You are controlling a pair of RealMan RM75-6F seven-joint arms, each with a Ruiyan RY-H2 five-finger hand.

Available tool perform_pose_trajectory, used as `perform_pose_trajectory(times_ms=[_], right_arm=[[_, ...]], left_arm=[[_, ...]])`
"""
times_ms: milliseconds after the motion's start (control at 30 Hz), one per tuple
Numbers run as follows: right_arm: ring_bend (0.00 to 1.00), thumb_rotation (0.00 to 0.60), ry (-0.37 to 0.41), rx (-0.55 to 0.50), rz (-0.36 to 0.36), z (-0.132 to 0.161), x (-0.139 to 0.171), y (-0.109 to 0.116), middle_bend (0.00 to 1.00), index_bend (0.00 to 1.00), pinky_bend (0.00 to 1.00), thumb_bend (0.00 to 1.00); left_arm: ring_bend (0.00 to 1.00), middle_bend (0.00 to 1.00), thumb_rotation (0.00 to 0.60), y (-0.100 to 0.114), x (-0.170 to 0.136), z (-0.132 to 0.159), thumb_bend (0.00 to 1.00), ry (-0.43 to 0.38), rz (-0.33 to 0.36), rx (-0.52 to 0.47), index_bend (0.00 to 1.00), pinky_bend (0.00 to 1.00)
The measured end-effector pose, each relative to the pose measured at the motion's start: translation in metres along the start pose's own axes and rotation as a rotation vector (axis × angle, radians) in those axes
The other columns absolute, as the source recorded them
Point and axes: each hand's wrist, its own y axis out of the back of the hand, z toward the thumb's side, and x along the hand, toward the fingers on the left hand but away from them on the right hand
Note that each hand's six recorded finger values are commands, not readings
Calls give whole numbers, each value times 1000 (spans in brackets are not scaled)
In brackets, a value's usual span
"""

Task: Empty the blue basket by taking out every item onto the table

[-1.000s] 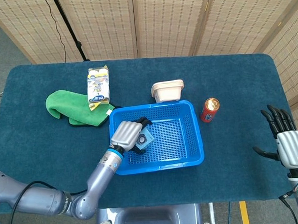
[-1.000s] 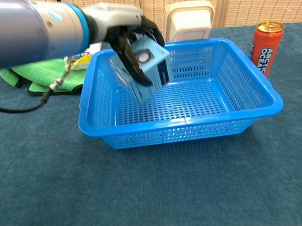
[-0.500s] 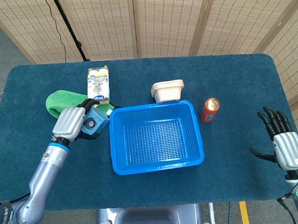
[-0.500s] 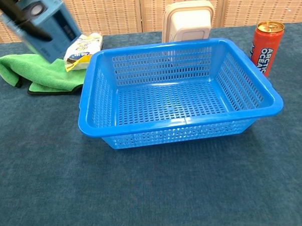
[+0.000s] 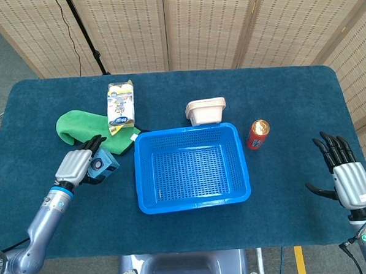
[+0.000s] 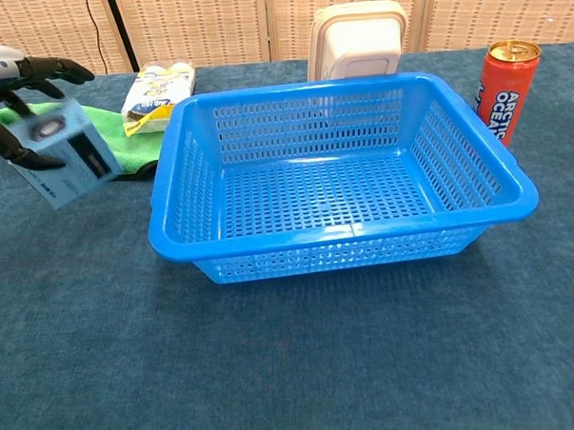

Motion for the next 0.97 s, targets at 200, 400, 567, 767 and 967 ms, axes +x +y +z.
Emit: perform_pose_trajectory(times_ms=[200,400,567,767,967], right_arm=[[0,600,6,3,-8,2,2,2,0,0,0,0],[0,600,-5,75,-28,1,3,4,0,0,0,0],[0,600,-47,150,-22,-3,6,2,0,0,0,0],[0,600,-110,204,2,1,11,0,0,0,0,0],[0,600,-142,232,21,5,20,3,0,0,0,0]], left_arm=[[0,0,600,6,-9,-2,231,-55,43,2,0,0],[0,0,600,28,-43,-28,230,-22,185,52,0,0],[0,0,600,45,-77,-63,230,99,352,139,0,0],[0,0,600,40,-128,-100,231,218,452,147,0,0],[0,0,600,28,-154,-117,231,193,441,98,0,0]])
